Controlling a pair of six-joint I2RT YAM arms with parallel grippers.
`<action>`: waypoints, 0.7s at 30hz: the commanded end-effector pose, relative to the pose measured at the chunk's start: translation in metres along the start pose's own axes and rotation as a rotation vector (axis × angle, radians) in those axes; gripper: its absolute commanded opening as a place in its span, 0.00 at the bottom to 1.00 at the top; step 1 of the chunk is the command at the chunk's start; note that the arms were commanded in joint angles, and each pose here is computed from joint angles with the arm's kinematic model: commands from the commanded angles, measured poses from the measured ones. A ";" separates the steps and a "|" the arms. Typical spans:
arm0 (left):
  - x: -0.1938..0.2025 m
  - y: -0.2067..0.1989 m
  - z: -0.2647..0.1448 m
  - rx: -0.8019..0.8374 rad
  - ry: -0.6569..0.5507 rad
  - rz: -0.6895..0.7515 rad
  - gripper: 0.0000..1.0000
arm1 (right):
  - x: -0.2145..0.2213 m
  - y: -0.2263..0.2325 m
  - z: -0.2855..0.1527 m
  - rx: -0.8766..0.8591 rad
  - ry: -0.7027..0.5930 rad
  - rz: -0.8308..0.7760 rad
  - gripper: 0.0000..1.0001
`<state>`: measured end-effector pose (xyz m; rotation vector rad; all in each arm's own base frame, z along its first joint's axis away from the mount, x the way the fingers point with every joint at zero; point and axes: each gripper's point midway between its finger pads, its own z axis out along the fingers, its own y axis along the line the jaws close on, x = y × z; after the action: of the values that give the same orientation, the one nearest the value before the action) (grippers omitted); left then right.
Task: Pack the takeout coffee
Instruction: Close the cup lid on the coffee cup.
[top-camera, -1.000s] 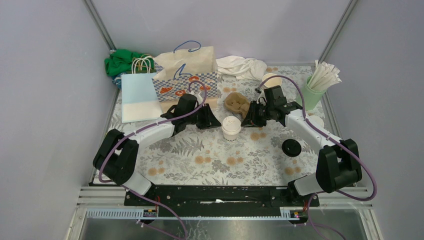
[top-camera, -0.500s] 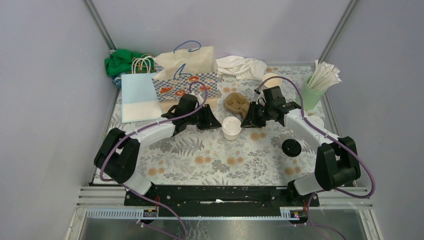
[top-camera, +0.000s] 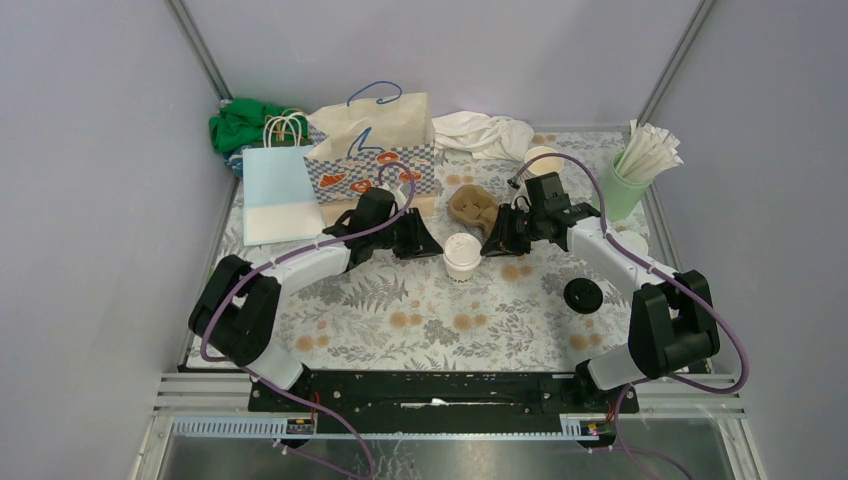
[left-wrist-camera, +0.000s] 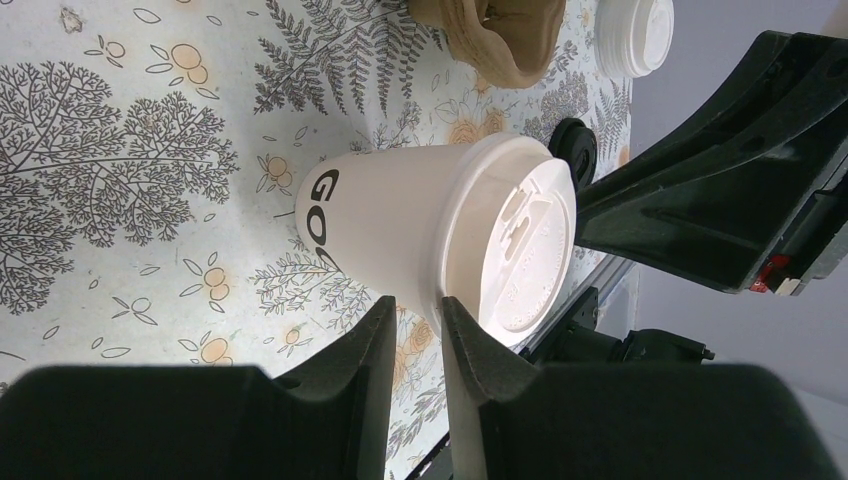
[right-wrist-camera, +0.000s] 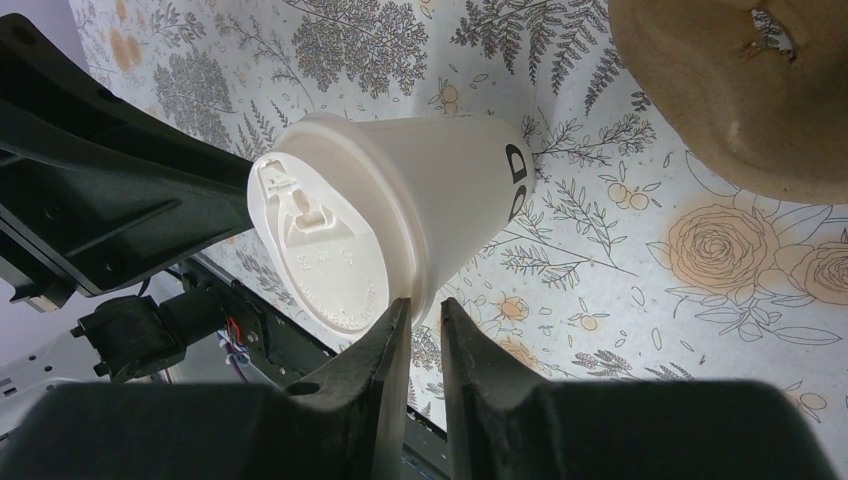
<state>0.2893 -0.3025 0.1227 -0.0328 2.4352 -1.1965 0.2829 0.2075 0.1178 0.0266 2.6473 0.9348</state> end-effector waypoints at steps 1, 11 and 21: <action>-0.022 -0.026 -0.004 0.075 -0.056 0.050 0.27 | -0.007 0.005 -0.005 -0.010 -0.017 -0.010 0.26; -0.025 -0.028 -0.004 0.076 -0.063 0.058 0.27 | -0.026 0.009 -0.015 0.011 -0.072 -0.030 0.26; -0.025 -0.028 -0.003 0.074 -0.059 0.061 0.27 | -0.031 0.009 -0.006 0.000 -0.051 -0.032 0.26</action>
<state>0.2935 -0.3049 0.1303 -0.0221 2.4143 -1.2026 0.3015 0.2057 0.1334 0.0280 2.6037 0.9073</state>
